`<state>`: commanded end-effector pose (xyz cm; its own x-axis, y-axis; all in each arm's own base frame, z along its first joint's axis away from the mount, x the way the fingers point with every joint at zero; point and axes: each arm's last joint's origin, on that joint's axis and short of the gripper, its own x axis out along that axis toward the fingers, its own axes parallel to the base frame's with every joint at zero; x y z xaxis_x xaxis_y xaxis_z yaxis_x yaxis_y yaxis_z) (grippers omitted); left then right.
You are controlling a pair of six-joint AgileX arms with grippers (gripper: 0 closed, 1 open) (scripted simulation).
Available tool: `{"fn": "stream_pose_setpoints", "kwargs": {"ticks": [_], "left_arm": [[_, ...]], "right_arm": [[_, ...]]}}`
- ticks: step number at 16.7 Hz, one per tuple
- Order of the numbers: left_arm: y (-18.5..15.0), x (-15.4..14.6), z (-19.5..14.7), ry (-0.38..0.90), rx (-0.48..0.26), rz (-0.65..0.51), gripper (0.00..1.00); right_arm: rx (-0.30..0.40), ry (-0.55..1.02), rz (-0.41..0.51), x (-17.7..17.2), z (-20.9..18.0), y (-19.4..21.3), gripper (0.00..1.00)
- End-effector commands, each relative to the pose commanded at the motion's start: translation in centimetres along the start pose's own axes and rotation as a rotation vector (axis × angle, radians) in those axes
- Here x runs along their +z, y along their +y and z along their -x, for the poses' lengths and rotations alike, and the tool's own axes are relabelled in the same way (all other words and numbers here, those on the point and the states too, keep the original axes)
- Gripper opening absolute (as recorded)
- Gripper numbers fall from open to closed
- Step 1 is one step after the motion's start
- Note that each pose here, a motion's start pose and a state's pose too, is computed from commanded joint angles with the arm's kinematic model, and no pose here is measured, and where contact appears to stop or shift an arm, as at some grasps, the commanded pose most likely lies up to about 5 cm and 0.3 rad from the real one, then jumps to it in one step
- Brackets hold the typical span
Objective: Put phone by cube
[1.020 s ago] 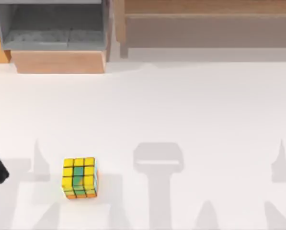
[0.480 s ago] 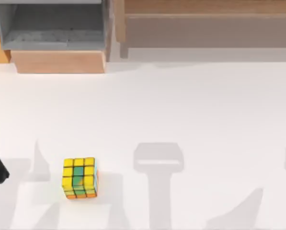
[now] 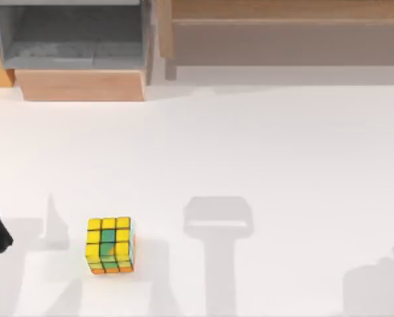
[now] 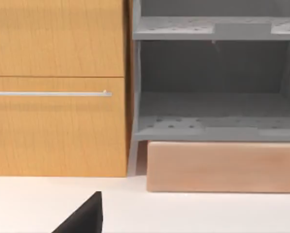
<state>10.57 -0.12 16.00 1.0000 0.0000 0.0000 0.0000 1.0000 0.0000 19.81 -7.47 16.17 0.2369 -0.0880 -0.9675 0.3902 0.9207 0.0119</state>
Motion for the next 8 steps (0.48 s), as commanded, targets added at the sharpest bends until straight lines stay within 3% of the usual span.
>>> {"fn": "stream_pose_setpoints", "kwargs": {"ticks": [4,8], "left_arm": [[0.0,0.0,0.0,0.0,0.0,0.0,1.0],[0.0,0.0,0.0,0.0,0.0,0.0,1.0]], "right_arm": [[-0.019,0.195,-0.069,2.1,-1.9,-1.4,1.0],[-0.022,0.254,-0.092,2.8,-2.6,-1.9,1.0]]}}
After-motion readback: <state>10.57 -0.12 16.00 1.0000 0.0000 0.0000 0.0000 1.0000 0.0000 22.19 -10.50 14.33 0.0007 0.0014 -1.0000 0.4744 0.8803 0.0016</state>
